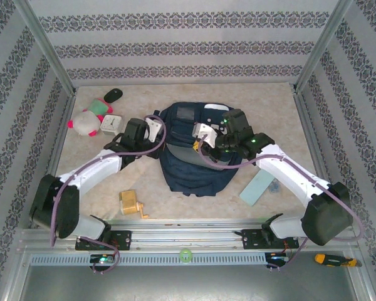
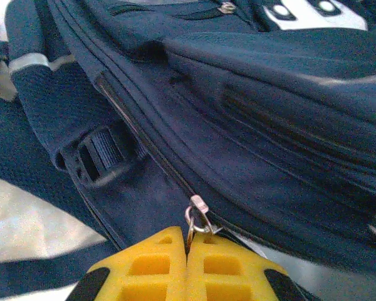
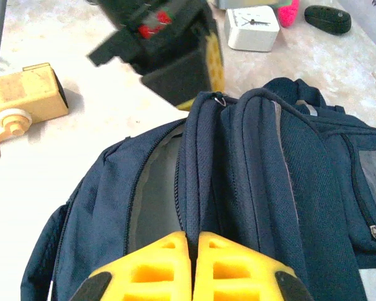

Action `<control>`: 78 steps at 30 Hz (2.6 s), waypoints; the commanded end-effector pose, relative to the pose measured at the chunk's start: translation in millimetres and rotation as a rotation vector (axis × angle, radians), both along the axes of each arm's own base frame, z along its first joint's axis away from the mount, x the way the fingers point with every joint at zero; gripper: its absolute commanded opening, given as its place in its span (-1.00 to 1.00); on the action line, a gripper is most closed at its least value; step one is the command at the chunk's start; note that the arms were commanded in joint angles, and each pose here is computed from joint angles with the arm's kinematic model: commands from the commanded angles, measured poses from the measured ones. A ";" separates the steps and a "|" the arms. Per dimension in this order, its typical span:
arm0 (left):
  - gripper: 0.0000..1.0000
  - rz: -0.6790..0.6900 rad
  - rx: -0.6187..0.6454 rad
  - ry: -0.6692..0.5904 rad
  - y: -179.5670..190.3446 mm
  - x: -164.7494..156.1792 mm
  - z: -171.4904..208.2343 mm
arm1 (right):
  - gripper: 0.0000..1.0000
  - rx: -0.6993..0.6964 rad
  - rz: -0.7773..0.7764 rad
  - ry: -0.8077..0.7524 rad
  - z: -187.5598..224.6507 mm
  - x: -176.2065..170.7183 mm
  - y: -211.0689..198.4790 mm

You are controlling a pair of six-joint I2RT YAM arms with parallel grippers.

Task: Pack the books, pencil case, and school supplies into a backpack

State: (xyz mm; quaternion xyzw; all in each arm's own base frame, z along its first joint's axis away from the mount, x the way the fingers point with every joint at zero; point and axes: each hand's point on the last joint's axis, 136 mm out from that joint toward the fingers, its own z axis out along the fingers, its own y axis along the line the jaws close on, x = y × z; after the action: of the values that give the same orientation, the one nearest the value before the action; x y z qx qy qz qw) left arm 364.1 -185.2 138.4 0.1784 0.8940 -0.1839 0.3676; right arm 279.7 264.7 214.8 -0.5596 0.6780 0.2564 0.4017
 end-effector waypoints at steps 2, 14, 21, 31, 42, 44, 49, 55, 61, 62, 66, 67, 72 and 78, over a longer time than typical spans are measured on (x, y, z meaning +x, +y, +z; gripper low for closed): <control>-1.00 0.228 0.116 -0.043 61.4 63.5 -6.7 | -1.00 0.114 0.112 -0.051 47.0 -14.3 -0.1; 0.41 -0.164 -0.017 -0.395 15.1 72.7 76.1 | -1.00 0.145 0.097 -0.090 60.4 12.3 -6.4; 0.57 -0.810 -0.016 -0.661 -56.0 -16.8 110.1 | -1.00 0.186 0.186 -0.099 71.0 5.4 1.3; 0.55 -0.916 0.039 -0.789 -121.2 -6.1 112.9 | -1.00 0.177 0.186 -0.077 74.3 0.8 -0.8; 0.73 -0.923 0.001 -0.748 -111.0 -43.6 132.1 | -1.00 0.153 0.113 -0.048 67.1 6.4 -15.2; 0.73 -0.896 0.047 -0.741 -111.4 -35.8 124.7 | -1.00 0.164 0.127 -0.044 68.8 4.5 -13.6; 0.71 -0.873 0.082 -0.727 -133.0 -11.3 114.8 | -1.00 0.182 0.135 -0.030 72.8 2.5 -12.3; -0.76 -0.789 0.124 -0.723 -138.6 11.4 110.2 | -0.64 0.178 0.018 -0.001 81.0 2.9 -25.6; -1.00 -0.377 0.147 -0.709 -93.7 40.1 142.3 | 0.35 0.249 -0.701 0.154 79.8 32.8 -96.5; -1.00 -0.331 0.155 -0.711 -86.8 42.2 148.7 | 0.40 0.263 -0.810 0.202 73.3 32.7 -111.0; -1.00 -0.236 0.169 -0.747 -69.4 42.0 172.7 | 0.54 0.265 -1.178 0.393 31.0 14.9 -168.0; -1.00 -0.220 0.159 -0.754 -67.6 41.7 178.0 | 0.55 0.263 -1.236 0.447 19.2 7.9 -177.5; -1.00 -0.207 0.118 -0.778 -68.8 39.6 192.0 | 0.56 0.238 -1.546 0.738 -50.7 -23.6 -224.5; -1.00 -0.217 0.103 -0.780 -71.9 39.8 194.7 | 0.70 0.080 -1.850 0.855 -124.9 -52.3 -272.4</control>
State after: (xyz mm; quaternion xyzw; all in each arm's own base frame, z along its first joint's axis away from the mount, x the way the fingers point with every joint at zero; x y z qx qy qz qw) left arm 400.2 -259.4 277.9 0.3826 0.7130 -0.0860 0.5813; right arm 246.8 14.6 117.8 0.2613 0.9323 0.1013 0.2289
